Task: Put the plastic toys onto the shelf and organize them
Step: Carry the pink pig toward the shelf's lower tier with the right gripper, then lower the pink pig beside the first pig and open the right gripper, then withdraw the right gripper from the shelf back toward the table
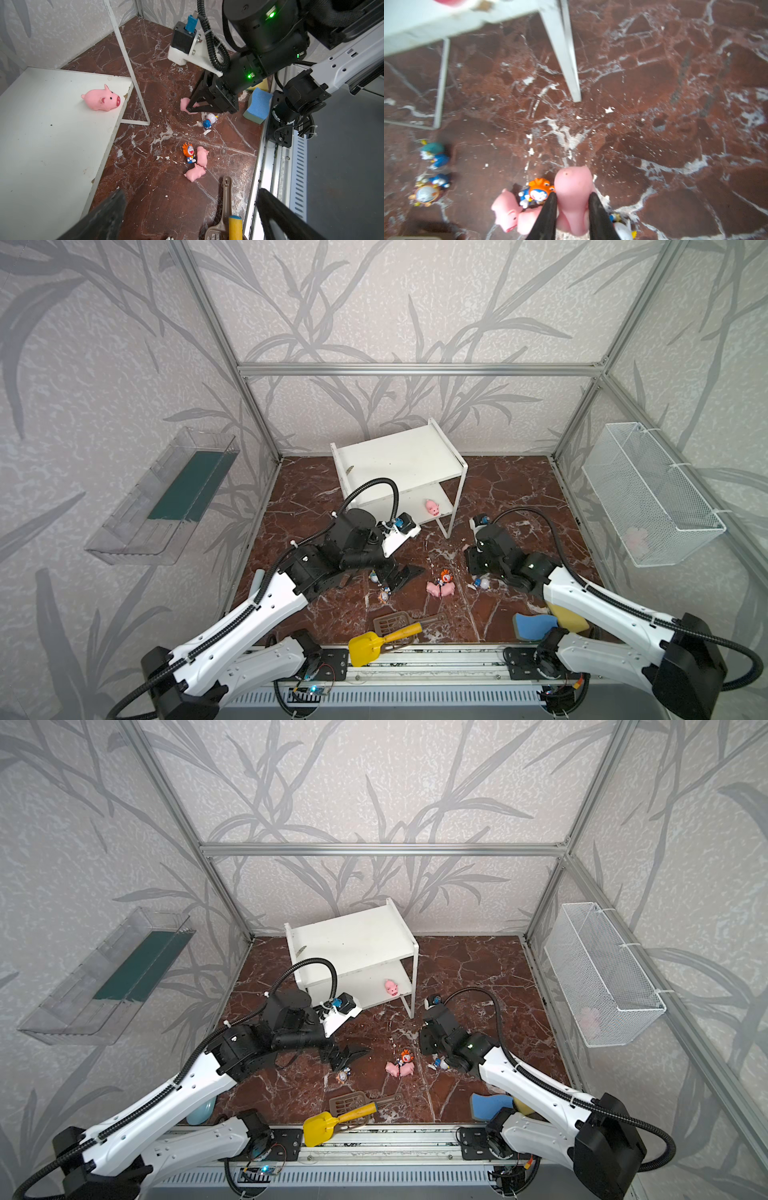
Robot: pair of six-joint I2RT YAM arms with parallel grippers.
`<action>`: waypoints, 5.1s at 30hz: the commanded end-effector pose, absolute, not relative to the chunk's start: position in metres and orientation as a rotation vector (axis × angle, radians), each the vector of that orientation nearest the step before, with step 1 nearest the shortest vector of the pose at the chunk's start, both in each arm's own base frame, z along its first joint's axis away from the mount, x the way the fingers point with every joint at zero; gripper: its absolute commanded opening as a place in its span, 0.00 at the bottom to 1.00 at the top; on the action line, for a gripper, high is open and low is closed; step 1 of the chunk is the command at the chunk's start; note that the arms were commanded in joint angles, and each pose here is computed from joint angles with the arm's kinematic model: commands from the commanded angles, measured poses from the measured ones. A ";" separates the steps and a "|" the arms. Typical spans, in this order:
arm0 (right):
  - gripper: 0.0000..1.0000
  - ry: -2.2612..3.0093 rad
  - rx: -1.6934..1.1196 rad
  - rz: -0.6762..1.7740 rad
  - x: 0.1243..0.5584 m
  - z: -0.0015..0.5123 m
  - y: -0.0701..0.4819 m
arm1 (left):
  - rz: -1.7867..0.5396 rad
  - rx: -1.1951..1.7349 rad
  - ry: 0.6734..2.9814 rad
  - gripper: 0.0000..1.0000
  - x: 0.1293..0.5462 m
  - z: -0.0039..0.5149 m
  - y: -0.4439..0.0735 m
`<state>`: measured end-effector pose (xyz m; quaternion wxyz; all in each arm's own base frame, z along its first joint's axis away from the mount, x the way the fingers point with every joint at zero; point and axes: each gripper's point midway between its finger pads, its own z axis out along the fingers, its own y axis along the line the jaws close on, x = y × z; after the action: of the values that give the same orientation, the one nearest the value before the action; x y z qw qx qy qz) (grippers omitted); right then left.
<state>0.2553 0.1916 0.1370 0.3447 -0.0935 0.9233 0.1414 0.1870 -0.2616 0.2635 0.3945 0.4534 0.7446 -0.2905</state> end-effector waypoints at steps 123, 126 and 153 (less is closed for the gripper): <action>0.43 1.916 -0.154 0.660 0.279 0.205 0.276 | -0.478 1.009 1.780 0.99 0.205 0.292 -0.222; 0.43 1.893 -0.212 0.676 0.270 0.210 0.273 | -0.450 0.987 1.815 0.99 0.214 0.287 -0.224; 0.28 1.774 -0.169 0.764 0.300 0.223 0.350 | -0.435 0.994 1.752 0.99 0.204 0.296 -0.215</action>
<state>0.2903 0.3486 0.2025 0.5388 -0.1106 0.7720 0.3186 0.2053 -0.2154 0.2958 0.5073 0.4057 0.7370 -0.1866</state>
